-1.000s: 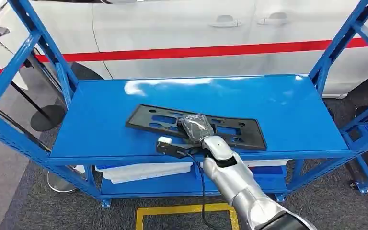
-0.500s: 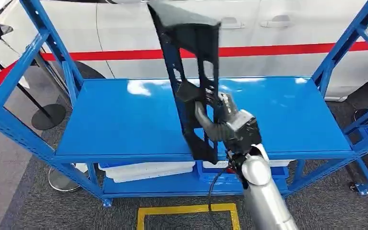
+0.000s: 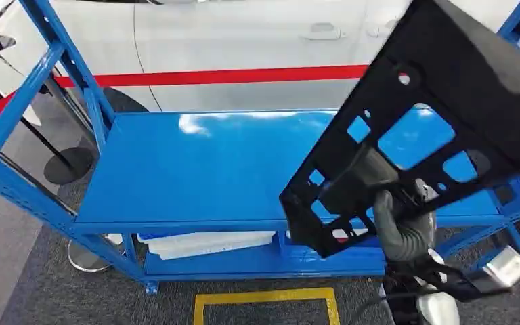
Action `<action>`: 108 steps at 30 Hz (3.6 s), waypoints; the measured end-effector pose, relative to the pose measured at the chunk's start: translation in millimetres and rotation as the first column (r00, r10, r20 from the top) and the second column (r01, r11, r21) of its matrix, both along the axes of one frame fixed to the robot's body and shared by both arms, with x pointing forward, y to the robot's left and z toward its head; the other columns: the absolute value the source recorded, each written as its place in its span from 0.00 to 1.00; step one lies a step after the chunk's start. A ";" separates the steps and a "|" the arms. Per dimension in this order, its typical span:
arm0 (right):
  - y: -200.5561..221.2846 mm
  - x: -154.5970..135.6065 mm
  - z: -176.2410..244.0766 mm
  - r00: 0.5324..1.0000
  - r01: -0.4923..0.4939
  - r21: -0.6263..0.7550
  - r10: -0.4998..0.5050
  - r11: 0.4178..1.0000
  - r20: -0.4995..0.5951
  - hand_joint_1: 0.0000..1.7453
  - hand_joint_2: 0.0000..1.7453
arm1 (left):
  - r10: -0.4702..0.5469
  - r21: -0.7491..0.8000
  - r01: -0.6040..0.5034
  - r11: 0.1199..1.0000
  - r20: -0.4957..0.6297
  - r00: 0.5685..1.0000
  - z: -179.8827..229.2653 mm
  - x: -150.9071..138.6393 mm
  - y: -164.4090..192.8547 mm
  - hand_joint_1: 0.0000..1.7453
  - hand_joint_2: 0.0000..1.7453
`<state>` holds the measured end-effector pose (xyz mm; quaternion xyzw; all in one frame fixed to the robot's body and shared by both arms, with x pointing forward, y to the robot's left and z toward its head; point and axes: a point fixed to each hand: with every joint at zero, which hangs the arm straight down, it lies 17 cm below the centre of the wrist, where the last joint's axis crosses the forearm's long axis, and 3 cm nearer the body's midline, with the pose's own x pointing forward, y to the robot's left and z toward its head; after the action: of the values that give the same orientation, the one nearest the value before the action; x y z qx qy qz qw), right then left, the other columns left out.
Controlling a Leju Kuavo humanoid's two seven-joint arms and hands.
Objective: Take the parts from the cabinet and place them on the table.
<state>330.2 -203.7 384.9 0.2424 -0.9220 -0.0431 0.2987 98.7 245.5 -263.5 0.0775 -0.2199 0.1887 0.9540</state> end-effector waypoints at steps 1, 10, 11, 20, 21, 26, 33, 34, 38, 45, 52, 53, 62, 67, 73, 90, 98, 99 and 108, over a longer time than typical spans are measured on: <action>-6.6 -5.8 -4.3 1.000 -0.014 0.018 0.014 1.000 0.002 1.00 1.00 | 0.003 0.003 -0.003 1.000 -0.002 1.000 -0.1 0.1 1.1 0.00 0.00; -61.2 -34.2 -58.1 0.989 0.117 0.022 -0.115 0.993 -0.088 1.00 1.00 | 0.029 0.032 -0.028 0.999 -0.052 0.998 -3.3 -9.1 7.7 0.00 0.00; -64.2 -36.3 -60.9 0.988 0.122 0.027 -0.119 0.992 -0.095 1.00 1.00 | 0.028 0.035 -0.026 0.999 -0.056 0.998 -3.4 -9.1 7.9 0.00 0.00; -69.5 -50.9 -62.7 0.985 0.144 0.032 -0.140 0.989 -0.102 1.00 1.00 | 0.006 0.044 -0.004 0.999 -0.040 0.999 -2.1 -5.5 8.1 0.00 0.00; -69.4 -51.1 -62.8 0.985 0.145 0.035 -0.141 0.989 -0.103 1.00 1.00 | 0.006 0.044 -0.004 0.999 -0.041 0.999 -2.3 -6.5 8.3 0.00 0.00; -69.0 -52.8 -66.8 0.983 0.147 0.040 -0.141 0.988 -0.118 1.00 1.00 | 0.005 0.044 -0.004 0.999 -0.042 0.999 -2.4 -7.2 8.3 0.00 0.00; -66.8 -58.5 -70.0 0.978 0.167 0.026 -0.163 0.986 -0.127 1.00 1.00 | 0.004 0.044 -0.002 0.999 -0.039 0.999 -2.8 -5.6 14.9 0.00 0.00; -66.9 -59.5 -69.0 0.978 0.172 0.024 -0.168 0.985 -0.126 1.00 1.00 | 0.005 0.040 -0.003 0.999 -0.045 0.999 -3.2 -6.6 13.3 0.00 0.00; -66.7 -59.0 -69.7 0.972 0.197 0.009 -0.194 0.980 -0.134 1.00 1.00 | 0.004 0.032 -0.001 0.999 -0.076 0.997 -5.5 -13.1 11.5 0.00 0.00; -63.6 -59.2 -73.7 0.967 0.207 0.001 -0.205 0.978 -0.151 1.00 1.00 | 0.004 0.030 -0.001 1.000 -0.090 0.996 -6.2 -14.0 9.9 0.00 0.00; -62.7 -59.5 -76.9 0.962 0.223 0.008 -0.218 0.975 -0.166 1.00 1.00 | 0.001 0.032 0.002 0.999 -0.089 0.996 -6.1 -13.1 10.2 0.00 0.00; -61.7 -59.9 -77.0 0.962 0.222 0.011 -0.217 0.975 -0.167 1.00 1.00 | 0.001 0.032 0.001 0.999 -0.090 0.996 -6.3 -14.5 10.2 0.00 0.00; -58.2 -62.4 -82.7 0.948 0.264 0.016 -0.256 0.964 -0.189 1.00 1.00 | 0.006 0.047 -0.002 0.999 -0.076 0.997 -5.9 -14.0 20.0 0.00 0.00; -55.2 -64.9 -84.2 0.947 0.260 0.012 -0.253 0.966 -0.197 1.00 1.00 | 0.006 0.045 -0.003 0.999 -0.064 0.998 -4.9 -9.1 19.2 0.00 0.00; -53.0 -65.4 -83.1 0.951 0.247 0.007 -0.241 0.969 -0.193 1.00 1.00 | 0.014 0.045 -0.011 0.999 -0.067 0.998 -5.3 -12.8 19.4 0.00 0.00; -45.6 -57.8 -79.0 0.960 0.214 0.023 -0.206 0.977 -0.191 1.00 1.00 | 0.050 0.036 -0.048 0.998 -0.073 0.996 -5.6 -14.5 18.2 0.00 0.00; -43.6 -55.2 -75.8 0.964 0.203 0.025 -0.196 0.979 -0.180 1.00 1.00 | 0.064 0.035 -0.062 0.997 -0.076 0.995 -5.7 -14.2 18.1 0.00 0.00; -43.5 -53.5 -73.5 0.966 0.202 0.026 -0.195 0.979 -0.172 1.00 1.00 | 0.065 0.033 -0.063 0.997 -0.077 0.995 -5.7 -14.8 17.1 0.00 0.00; -46.7 -47.5 -76.6 0.961 0.215 0.030 -0.206 0.976 -0.182 1.00 1.00 | 0.051 0.014 -0.050 0.999 -0.061 0.997 -5.1 -11.9 12.9 0.00 0.00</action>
<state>282.8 -250.4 308.3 0.1454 -0.9109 -0.1187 0.3674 86.8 258.4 -268.5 0.0946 -0.1895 0.2088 0.9548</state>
